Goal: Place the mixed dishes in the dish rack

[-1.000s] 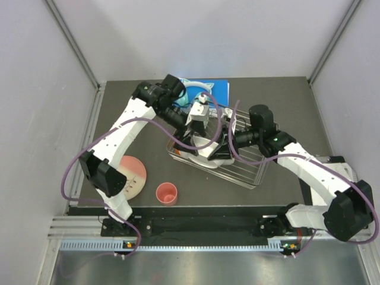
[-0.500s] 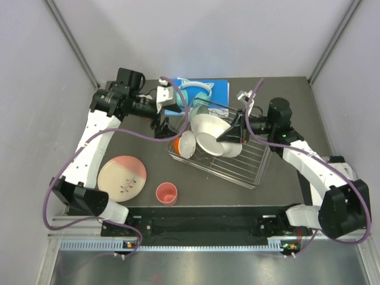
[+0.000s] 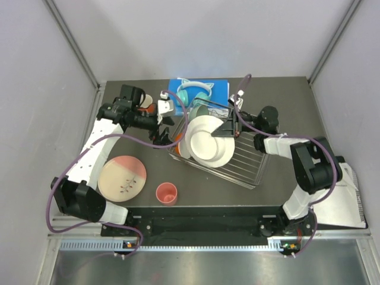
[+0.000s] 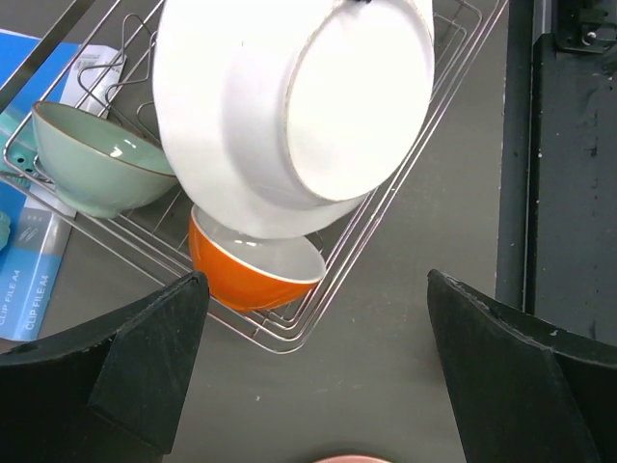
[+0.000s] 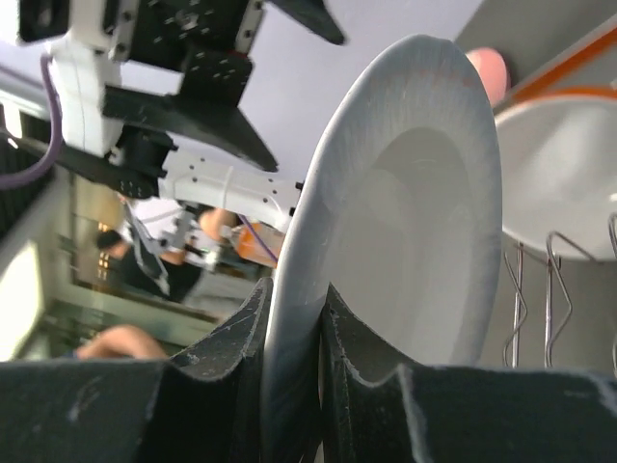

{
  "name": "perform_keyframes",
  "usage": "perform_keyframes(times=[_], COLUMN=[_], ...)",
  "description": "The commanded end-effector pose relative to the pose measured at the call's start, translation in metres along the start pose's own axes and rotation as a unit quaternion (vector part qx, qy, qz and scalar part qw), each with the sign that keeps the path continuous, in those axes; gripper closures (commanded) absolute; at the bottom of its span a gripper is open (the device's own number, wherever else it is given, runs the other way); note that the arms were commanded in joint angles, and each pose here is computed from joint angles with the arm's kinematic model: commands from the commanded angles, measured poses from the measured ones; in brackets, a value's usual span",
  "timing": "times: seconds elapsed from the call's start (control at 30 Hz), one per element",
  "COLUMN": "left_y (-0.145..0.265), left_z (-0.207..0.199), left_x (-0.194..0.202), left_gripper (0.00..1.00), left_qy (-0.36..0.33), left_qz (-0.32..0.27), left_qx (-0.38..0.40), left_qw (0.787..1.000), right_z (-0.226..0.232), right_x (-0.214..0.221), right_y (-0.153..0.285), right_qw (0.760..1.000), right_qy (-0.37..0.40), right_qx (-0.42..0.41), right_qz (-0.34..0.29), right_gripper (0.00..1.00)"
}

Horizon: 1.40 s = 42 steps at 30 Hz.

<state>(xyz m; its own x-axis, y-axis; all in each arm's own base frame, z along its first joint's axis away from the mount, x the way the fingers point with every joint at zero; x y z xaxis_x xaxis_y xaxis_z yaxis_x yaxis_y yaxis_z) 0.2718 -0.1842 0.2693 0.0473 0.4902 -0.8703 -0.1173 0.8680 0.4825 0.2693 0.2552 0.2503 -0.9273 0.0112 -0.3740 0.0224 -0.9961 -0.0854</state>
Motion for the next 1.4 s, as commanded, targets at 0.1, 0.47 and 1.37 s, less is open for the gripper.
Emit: perform_keyframes(times=[0.1, 0.47, 1.37], left_y=[0.005, 0.001, 0.003], left_z=[0.009, 0.006, 0.002], left_x=[0.001, 0.009, 0.008], left_gripper=[0.01, 0.01, 0.02], left_qy=[-0.022, -0.018, -0.015], left_qz=[-0.009, -0.008, -0.017], left_qx=[-0.013, -0.001, 0.007], left_qw=[1.0, 1.0, 1.0], right_z=[0.061, 0.079, 0.038], right_x=[-0.004, -0.006, -0.031], right_y=[0.001, 0.006, 0.016], right_qw=[0.973, 0.962, 0.953], right_qy=[0.211, 0.256, 0.293], right_qx=[-0.097, -0.094, -0.061], right_qz=[-0.01, 0.014, 0.04], right_gripper=[1.0, 1.0, 1.0])
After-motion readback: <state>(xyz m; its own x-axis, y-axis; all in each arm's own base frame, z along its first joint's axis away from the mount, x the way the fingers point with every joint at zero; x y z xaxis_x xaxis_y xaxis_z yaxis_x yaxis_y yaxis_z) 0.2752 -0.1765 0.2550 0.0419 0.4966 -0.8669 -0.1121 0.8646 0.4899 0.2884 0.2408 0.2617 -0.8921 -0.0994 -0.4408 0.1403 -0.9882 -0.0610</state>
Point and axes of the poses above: each gripper's point midway between its finger pads, its own y axis back along the fingers, its own z axis along the line the jaws close on, x = y × z, the point moved 2 cm from there along y, back along the fingers, and after that the axes turned 7 degrees about -y, right-handed, at the moved point
